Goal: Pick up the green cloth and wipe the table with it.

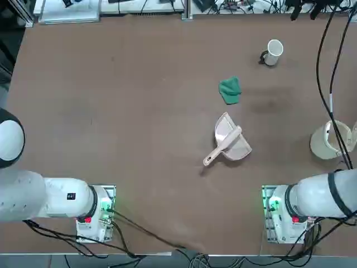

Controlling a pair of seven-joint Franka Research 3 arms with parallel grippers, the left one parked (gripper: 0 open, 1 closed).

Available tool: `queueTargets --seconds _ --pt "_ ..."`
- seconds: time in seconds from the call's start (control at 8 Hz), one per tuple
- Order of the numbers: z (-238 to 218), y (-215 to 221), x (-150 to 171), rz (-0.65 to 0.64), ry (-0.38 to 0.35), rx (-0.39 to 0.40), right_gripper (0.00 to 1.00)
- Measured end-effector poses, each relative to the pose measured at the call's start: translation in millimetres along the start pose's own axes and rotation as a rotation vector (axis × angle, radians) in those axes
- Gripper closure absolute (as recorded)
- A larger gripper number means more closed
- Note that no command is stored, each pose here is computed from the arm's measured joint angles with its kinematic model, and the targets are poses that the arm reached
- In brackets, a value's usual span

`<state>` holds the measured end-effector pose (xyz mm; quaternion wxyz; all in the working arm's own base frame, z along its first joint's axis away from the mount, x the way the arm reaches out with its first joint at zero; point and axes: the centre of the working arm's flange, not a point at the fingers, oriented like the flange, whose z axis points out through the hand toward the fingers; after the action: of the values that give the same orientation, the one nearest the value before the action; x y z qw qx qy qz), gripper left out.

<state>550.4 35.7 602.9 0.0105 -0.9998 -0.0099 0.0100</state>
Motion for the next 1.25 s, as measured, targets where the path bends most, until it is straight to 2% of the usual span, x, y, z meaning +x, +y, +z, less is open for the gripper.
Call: queueTargets --seconds 0.5,0.75,1.0,1.25 --pt "0.2 0.0 -1.0 0.0 -0.005 -0.006 0.0" --pt "15.4 -10.8 7.7 0.008 -0.001 -0.001 0.0" --pt "71.2 -55.2 27.9 0.048 -0.007 0.004 0.0" --pt "152.0 -124.3 41.7 0.055 -0.053 -0.004 0.0"
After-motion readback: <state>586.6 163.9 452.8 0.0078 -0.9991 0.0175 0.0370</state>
